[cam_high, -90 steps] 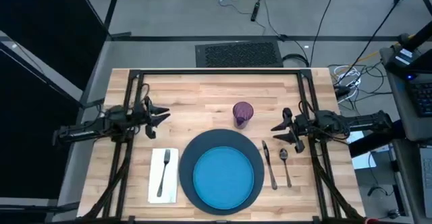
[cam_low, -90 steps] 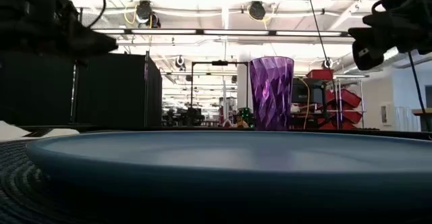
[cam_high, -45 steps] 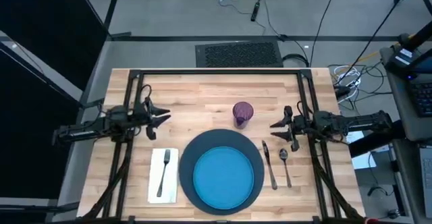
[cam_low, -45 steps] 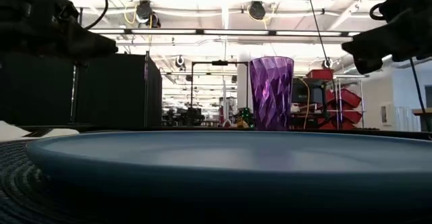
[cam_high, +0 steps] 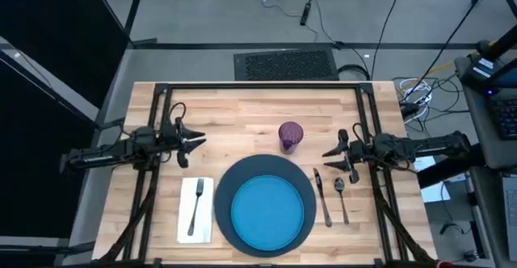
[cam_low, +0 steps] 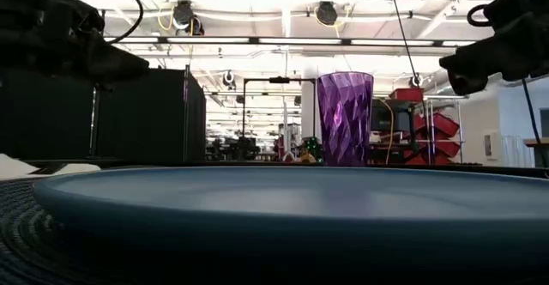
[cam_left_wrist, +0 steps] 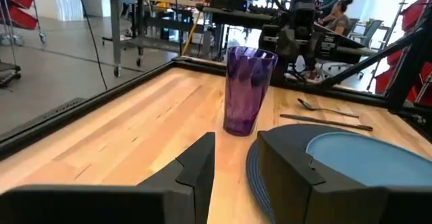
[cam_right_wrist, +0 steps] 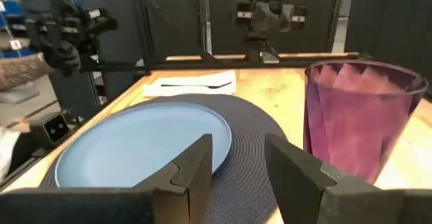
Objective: Set table place
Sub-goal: Return to Home Position
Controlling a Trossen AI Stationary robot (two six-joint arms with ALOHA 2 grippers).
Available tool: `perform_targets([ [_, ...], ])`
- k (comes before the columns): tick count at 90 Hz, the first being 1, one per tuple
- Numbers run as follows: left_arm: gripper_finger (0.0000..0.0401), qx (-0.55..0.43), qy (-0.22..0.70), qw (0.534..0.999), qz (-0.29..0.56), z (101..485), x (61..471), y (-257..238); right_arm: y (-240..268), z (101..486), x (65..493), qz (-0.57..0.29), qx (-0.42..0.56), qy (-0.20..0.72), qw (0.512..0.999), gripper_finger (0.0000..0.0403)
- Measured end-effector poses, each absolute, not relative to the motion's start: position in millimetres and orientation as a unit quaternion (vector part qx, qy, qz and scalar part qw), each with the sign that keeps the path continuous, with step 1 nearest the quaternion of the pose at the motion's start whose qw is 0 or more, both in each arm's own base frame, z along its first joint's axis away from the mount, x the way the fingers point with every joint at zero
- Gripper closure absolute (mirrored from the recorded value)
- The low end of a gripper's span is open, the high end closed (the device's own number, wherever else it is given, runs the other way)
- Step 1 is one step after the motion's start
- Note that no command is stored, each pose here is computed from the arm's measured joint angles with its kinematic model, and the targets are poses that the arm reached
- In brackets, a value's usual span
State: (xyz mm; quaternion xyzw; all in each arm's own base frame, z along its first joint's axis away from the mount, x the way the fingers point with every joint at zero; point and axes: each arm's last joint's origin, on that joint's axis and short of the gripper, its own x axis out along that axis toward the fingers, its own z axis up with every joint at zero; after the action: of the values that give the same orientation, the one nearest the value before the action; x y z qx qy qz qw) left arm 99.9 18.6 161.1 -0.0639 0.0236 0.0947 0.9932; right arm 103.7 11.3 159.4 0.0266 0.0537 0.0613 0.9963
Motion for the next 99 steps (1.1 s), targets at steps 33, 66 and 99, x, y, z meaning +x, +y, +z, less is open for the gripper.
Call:
perform_targets([
  [33, 0.0304, -0.064, 0.024, 0.993, 0.095, 161.0, 100.0, 18.6, 11.3, 159.2, 103.9, 0.061, 0.031, 0.056, 0.996, 0.028],
  [66, 0.0304, -0.064, 0.023, 0.993, 0.095, 161.1, 100.0, 18.6, 11.3, 159.3, 103.9, 0.061, 0.031, 0.055, 0.996, 0.028],
  [99, 0.0304, -0.064, 0.023, 0.993, 0.095, 161.1, 100.0, 18.6, 11.3, 159.3, 103.9, 0.061, 0.031, 0.055, 0.996, 0.028],
])
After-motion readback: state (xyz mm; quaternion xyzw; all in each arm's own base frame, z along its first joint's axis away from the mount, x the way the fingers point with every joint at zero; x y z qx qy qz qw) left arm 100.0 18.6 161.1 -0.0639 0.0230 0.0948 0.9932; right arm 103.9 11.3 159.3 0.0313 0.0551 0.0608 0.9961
